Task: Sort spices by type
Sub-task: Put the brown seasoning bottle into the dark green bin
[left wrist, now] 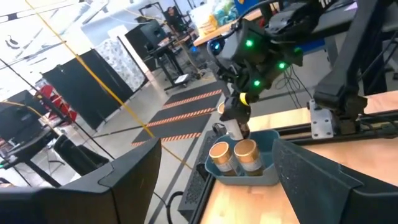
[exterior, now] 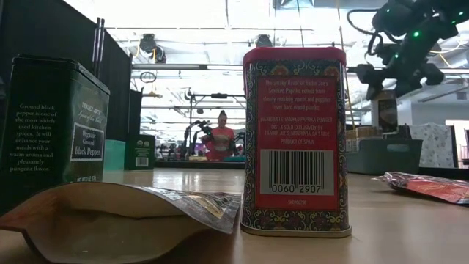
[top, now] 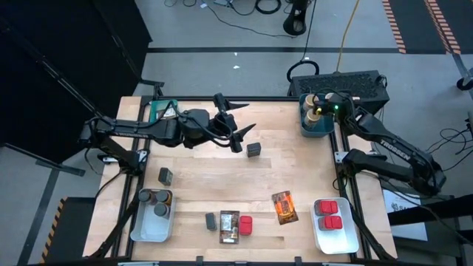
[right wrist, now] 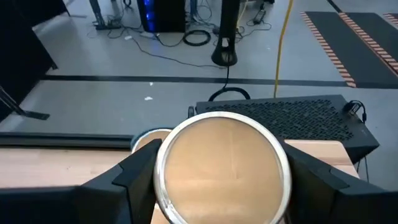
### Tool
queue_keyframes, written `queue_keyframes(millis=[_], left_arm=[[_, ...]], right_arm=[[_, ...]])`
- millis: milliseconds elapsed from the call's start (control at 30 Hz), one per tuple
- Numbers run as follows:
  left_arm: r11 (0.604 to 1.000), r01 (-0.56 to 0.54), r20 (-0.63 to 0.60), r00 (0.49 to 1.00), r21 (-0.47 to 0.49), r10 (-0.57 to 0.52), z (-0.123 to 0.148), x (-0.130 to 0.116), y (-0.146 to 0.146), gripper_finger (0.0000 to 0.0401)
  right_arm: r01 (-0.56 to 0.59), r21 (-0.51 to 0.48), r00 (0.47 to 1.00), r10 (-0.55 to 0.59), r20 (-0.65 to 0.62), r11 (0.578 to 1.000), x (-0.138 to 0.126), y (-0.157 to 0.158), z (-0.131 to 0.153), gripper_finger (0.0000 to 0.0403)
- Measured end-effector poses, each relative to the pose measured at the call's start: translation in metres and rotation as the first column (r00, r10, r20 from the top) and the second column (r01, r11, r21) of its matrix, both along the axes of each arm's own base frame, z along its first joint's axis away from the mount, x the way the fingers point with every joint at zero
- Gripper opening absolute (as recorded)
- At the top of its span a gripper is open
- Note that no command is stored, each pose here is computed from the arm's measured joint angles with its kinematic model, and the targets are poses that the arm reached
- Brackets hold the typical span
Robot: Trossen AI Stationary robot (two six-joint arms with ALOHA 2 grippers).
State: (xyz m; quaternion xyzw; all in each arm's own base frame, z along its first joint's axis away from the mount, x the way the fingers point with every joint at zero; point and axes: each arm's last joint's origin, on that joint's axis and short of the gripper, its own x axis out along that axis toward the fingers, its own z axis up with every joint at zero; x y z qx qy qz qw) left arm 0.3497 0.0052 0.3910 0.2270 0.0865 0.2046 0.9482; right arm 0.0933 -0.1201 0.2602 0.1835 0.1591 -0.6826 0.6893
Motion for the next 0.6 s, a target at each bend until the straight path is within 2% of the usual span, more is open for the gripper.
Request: queue_keyframes(millis=[333,500,600], left_arm=[[1.0,0.0,-0.001,1.0,-0.001,0.0,0.0,0.0,0.0,0.0306],[1.0,0.0,-0.003,1.0,-0.001,0.0,0.0,0.0,0.0,0.0306],[1.0,0.0,-0.004,1.0,0.0,0.0,0.0,0.0,0.0,0.0306]], right_arm=[[0.008,0.03,0.999,-0.007,-0.047,1.0,0.011,-0.014,-0.014,0.0246],[0.01,0.023,0.999,-0.01,-0.037,1.0,0.011,-0.017,-0.023,0.0246],[0.013,0.054,0.999,-0.011,-0.033,0.998,0.008,-0.018,-0.031,0.0246]])
